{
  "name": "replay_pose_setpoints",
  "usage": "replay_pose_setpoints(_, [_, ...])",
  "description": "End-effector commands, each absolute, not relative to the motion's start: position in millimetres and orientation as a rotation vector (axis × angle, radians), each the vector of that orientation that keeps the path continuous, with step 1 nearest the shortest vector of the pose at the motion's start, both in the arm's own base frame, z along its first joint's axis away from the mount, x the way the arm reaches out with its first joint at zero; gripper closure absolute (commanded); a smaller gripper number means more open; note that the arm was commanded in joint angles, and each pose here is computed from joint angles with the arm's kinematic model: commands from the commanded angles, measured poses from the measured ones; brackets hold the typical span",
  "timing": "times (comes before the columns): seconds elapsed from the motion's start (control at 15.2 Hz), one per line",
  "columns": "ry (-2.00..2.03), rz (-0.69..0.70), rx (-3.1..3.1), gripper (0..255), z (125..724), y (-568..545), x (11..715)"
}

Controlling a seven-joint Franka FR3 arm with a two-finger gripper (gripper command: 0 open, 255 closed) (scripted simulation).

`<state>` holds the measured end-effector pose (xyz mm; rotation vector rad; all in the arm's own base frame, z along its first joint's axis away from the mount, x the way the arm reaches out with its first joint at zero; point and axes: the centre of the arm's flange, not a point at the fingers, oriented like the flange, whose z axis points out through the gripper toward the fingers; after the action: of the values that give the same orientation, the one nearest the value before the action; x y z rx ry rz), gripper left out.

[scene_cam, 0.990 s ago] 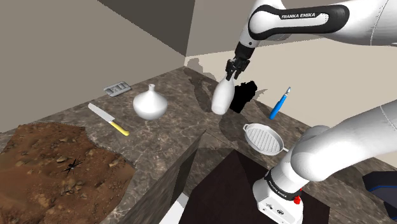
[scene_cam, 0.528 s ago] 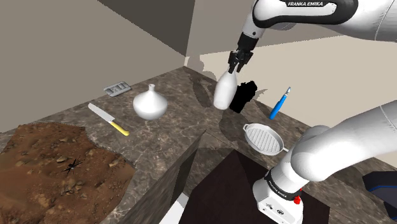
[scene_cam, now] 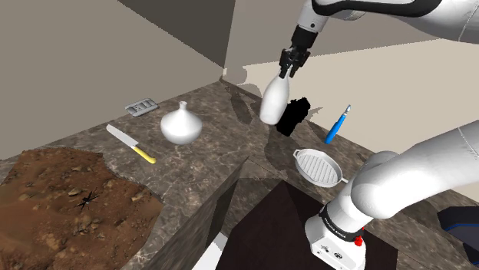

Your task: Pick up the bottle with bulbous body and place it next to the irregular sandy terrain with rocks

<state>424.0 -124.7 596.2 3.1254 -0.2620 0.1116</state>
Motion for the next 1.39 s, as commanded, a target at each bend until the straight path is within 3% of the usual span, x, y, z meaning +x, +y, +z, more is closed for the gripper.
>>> replay_pose_setpoints(0.0, [-0.262,0.112,3.125,255,606,-125,424])
replay_pose_setpoints(1.32, [-0.262,0.112,3.125,255,712,-125,424])
